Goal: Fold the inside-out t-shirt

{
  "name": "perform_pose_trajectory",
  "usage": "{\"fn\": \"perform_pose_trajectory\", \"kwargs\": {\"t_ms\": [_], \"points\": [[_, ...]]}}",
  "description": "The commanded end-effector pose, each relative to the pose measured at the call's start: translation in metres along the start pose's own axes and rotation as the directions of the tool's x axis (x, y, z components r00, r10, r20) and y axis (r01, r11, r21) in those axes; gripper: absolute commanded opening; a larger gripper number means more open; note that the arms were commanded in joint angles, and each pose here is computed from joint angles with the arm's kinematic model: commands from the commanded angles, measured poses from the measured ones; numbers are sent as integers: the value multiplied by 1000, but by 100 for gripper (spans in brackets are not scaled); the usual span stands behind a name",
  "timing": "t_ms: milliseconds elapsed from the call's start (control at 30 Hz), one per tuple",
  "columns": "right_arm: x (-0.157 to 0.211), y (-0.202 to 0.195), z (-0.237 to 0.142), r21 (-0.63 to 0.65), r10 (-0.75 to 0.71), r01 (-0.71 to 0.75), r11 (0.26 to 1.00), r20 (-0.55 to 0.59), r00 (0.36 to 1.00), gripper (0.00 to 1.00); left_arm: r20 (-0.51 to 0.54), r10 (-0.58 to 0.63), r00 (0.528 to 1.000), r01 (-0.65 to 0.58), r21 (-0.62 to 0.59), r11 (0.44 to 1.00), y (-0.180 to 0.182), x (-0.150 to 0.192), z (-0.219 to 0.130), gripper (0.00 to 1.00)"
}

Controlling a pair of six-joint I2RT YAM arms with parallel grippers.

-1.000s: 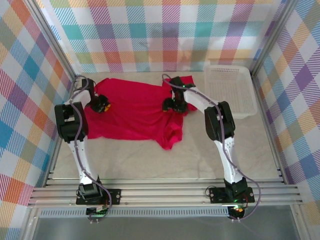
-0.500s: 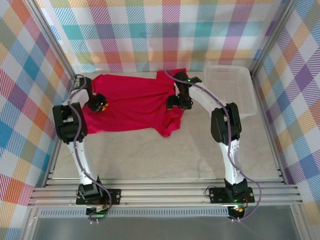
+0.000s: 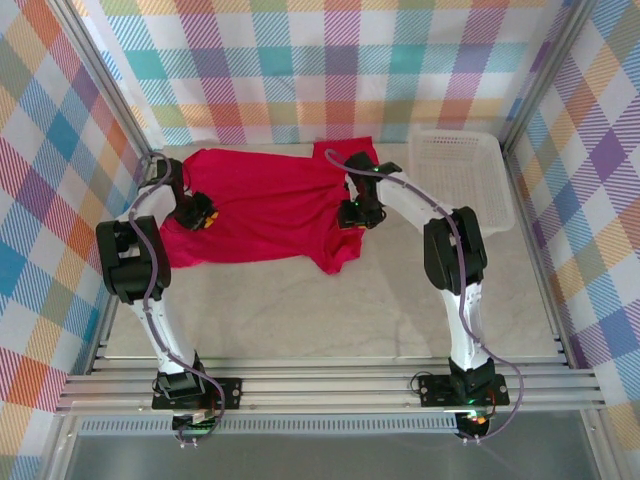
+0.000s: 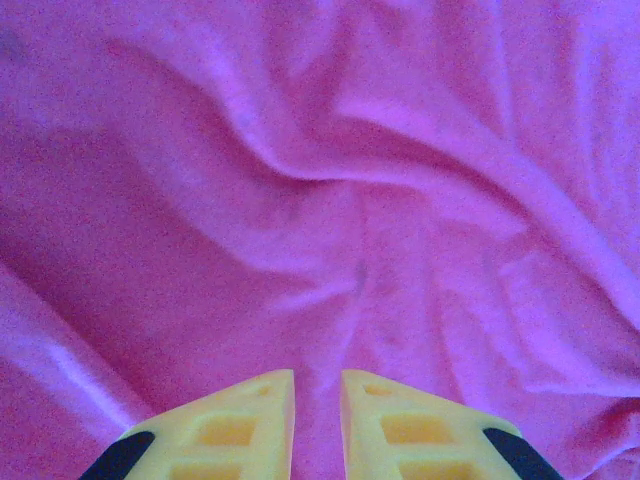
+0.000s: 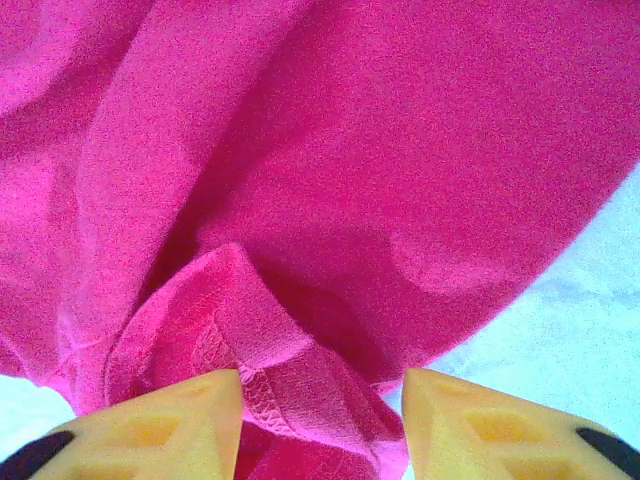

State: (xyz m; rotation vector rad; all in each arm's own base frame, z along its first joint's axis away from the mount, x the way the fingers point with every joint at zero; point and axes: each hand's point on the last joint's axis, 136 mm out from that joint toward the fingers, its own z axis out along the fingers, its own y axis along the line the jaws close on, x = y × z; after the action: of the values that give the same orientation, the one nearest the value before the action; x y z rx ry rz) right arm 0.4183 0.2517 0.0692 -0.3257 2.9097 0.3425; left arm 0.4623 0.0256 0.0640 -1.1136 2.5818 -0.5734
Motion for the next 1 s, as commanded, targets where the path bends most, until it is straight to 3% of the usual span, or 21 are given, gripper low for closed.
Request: {"fn": "perform_pose_trajectory", "kwargs": {"t_ms": [0,100,233,267,300,367,500,633,767,967], "points": [[10,6,5,6,-23,23,1000,-34,999,32,8,27,1000,-27,19,999,-6,3,-10,15],[15,7,7,1,-14,14,1000,-46,999,33,6,29,1000,-29,17,999,-5,4,-11,15],[19,10,8,-6,-10,10,1000,-51,999,49,11,31,999,-31,20,999,-6,2,-13,14],[20,11,9,-4,-12,12,1000,-54,998,49,12,30,999,-30,20,999,-6,2,-14,14],[20,11,11,-2,-10,10,1000,-58,998,48,11,30,999,-30,21,999,-6,2,-14,14],[22,10,12,1,-6,6,1000,-63,998,35,10,30,999,-30,19,999,-5,3,-14,14],[25,10,0,33,-15,17,999,-58,998,0,18,32,999,-32,5,999,-2,2,-14,14],[45,8,-33,59,-1,4,998,-54,999,0,28,-33,999,35,-52,998,25,-6,0,11],[96,10,-56,18,49,-48,999,-61,997,0,30,-169,985,170,-64,983,59,-20,21,10],[198,29,-41,-123,162,-182,976,-155,974,0,10,-205,979,206,-79,975,70,-23,31,11]]}}
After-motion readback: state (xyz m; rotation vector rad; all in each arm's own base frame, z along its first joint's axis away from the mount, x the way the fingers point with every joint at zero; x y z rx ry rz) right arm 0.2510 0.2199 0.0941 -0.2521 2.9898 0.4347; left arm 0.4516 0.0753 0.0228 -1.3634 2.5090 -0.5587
